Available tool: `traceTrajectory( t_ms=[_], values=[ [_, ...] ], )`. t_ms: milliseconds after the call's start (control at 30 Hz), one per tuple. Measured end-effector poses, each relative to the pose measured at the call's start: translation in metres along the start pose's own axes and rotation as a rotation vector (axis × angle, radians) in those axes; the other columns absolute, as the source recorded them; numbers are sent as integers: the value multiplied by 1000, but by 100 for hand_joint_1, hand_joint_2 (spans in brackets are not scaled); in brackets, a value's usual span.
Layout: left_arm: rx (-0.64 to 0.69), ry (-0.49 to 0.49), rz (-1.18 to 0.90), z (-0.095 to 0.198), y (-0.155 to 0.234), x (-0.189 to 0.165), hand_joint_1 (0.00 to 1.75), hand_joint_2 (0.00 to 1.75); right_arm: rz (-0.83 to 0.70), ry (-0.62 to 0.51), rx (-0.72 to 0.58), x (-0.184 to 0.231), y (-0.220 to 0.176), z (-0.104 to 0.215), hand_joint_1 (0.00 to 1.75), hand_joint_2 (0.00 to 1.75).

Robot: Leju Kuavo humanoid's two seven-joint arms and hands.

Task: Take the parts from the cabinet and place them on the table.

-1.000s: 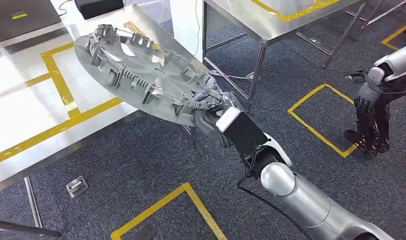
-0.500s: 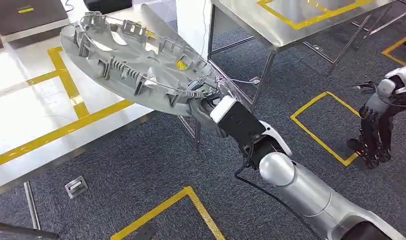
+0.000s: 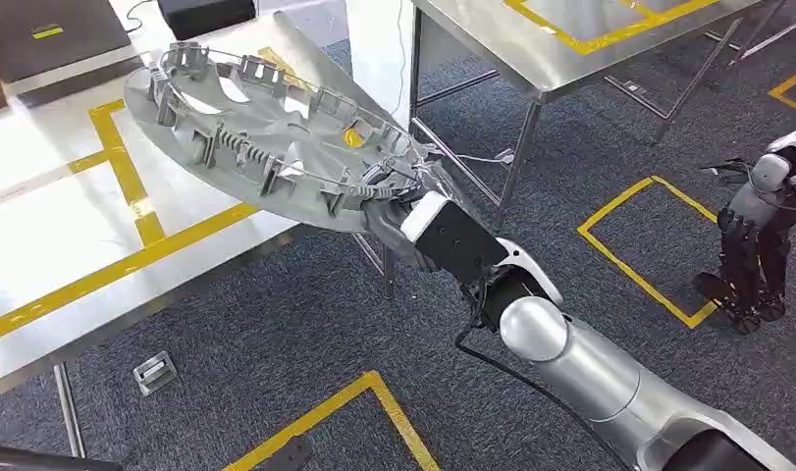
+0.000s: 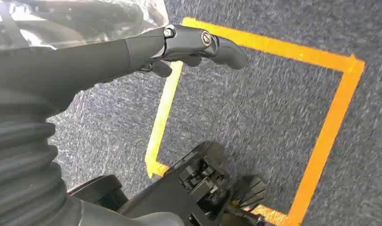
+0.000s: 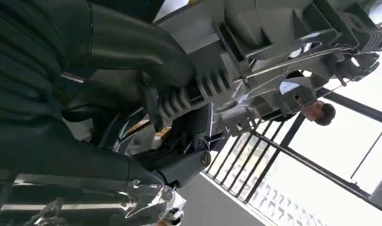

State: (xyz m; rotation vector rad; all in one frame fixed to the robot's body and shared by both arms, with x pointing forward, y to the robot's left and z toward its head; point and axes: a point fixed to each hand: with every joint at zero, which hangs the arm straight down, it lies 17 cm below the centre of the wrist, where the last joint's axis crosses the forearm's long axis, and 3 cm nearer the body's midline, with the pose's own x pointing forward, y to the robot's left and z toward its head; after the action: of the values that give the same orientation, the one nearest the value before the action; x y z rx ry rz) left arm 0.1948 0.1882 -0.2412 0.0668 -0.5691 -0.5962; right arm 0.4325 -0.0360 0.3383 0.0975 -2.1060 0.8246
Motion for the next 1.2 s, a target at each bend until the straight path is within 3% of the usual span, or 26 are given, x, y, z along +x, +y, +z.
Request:
traceTrajectory(
  t_ms=[1200],
  values=[
    [-4, 10, -9, 2, -4, -8, 0, 175, -13, 49, 0, -18, 7, 7, 175, 175]
  ],
)
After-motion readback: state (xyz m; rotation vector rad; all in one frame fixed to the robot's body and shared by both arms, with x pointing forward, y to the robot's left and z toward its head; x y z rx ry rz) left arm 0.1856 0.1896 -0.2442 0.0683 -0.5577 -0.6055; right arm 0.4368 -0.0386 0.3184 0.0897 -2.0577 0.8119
